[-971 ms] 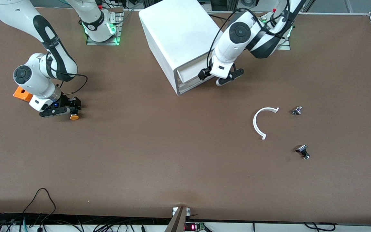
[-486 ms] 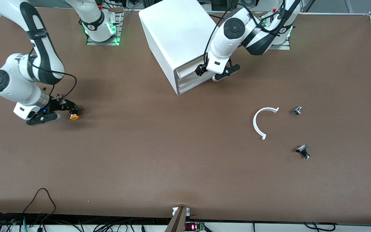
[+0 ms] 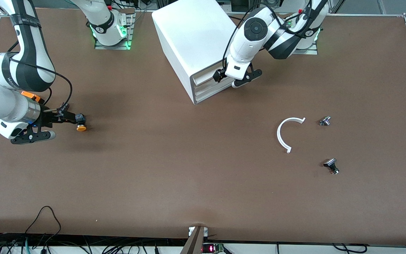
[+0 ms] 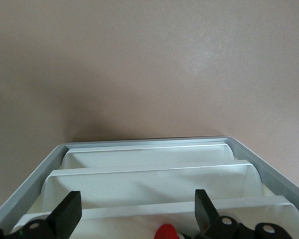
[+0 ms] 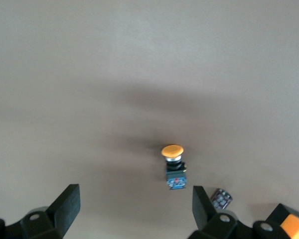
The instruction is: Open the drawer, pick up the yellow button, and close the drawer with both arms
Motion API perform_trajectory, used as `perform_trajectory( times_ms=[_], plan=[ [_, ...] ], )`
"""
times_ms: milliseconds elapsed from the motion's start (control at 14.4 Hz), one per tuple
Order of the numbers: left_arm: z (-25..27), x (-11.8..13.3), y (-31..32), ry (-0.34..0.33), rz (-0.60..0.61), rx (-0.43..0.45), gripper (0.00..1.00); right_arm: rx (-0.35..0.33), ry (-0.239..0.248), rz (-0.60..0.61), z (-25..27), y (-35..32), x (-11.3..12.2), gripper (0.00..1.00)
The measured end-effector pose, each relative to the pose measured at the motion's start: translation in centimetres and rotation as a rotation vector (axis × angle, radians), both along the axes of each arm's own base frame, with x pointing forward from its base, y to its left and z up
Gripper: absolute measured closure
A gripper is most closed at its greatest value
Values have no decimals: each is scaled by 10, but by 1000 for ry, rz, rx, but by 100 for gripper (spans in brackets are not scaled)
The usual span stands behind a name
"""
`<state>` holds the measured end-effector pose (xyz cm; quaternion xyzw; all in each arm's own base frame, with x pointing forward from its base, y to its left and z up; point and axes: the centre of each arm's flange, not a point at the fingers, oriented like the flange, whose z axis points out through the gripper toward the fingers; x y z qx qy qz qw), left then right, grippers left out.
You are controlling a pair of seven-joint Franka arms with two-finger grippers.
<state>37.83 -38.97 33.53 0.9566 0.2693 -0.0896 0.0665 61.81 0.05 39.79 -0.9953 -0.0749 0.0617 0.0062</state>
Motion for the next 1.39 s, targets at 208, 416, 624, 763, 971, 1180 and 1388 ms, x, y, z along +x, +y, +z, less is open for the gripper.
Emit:
perform_trajectory(
  times_ms=[208, 416, 624, 763, 971, 1180, 1388],
  plan=[
    [11, 31, 31, -52, -27, -10, 0, -15, 6, -81, 35, 25, 7, 0],
    [30, 83, 89, -106, -96, -10, 0, -22, -8, -126, 81, 39, 13, 0],
    [60, 132, 164, -128, -210, -3, 0, -26, -45, -143, 119, 29, 17, 0],
    [87, 157, 221, -113, -296, -4, 0, -51, -45, -174, 135, 6, 16, 0],
    [130, 174, 291, -91, -406, -20, 0, -62, -61, -236, 149, -33, 15, 0],
    [164, 175, 334, -107, -510, 53, 0, -67, -71, -270, 158, -52, 11, 0],
    [191, 173, 344, -134, -539, 90, 0, -67, -65, -272, 159, -48, 7, 0]
  ],
)
